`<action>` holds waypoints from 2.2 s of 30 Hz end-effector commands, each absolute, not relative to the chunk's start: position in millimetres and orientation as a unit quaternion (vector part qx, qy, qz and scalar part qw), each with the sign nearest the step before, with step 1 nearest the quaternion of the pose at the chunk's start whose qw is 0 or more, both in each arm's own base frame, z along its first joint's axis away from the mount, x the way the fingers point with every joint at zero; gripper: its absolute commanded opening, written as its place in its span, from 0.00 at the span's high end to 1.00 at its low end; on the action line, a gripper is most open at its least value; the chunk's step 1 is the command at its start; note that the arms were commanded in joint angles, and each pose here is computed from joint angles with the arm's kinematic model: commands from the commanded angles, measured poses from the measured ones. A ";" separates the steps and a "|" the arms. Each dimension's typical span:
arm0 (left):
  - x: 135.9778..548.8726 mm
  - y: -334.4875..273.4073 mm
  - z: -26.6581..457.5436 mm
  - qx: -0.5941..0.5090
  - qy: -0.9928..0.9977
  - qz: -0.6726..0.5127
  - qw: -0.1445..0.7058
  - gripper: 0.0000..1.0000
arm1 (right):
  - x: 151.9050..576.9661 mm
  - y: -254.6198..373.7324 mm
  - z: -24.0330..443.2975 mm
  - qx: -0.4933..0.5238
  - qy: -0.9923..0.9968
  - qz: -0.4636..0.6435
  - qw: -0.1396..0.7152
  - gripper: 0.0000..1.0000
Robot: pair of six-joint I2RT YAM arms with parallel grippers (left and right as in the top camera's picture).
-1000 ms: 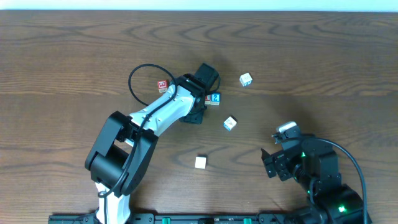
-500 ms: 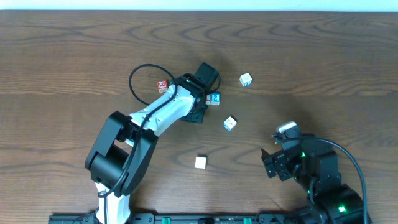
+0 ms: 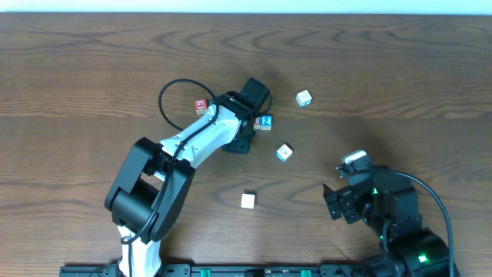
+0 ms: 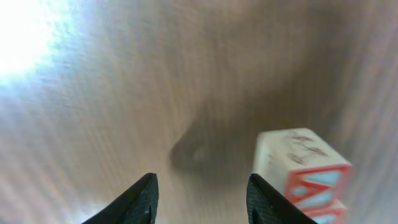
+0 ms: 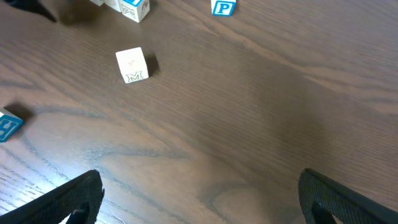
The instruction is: Spell out Ai2
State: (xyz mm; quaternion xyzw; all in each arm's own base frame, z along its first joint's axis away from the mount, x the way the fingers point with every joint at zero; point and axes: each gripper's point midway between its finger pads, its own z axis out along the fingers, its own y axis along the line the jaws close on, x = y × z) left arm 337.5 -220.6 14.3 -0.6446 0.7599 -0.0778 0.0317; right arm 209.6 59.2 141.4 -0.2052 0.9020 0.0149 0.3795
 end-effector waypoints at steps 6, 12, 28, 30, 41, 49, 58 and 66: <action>332.7 -192.5 19.7 -0.657 0.752 -0.056 0.002 0.55 | 210.4 56.3 141.5 -0.197 0.903 0.012 0.380 0.01; 365.5 -154.4 69.3 -0.659 0.741 -0.096 0.092 0.52 | 210.5 56.2 141.5 -0.197 0.904 0.011 0.380 0.01; 428.0 -44.1 283.2 -0.229 0.843 -0.022 0.487 0.04 | 210.4 56.2 141.5 -0.197 0.904 0.011 0.380 0.01; 424.8 -42.7 303.5 -0.136 0.848 0.024 0.512 0.05 | 210.4 56.2 141.5 -0.197 0.904 0.011 0.380 0.01; 357.3 -13.9 382.4 0.041 0.812 0.169 0.557 0.05 | 210.4 56.3 141.5 -0.197 0.903 0.012 0.380 0.01; 255.5 19.0 367.5 0.028 0.851 0.181 0.493 0.05 | 210.4 56.3 141.5 -0.197 0.903 0.012 0.380 0.01; 204.2 32.6 340.9 -0.016 0.883 0.146 0.445 0.05 | 210.4 56.3 141.5 -0.197 0.904 0.012 0.380 0.01; 175.4 47.1 321.1 -0.069 0.873 0.124 0.468 0.05 | 210.4 56.3 141.5 -0.197 0.904 0.011 0.380 0.01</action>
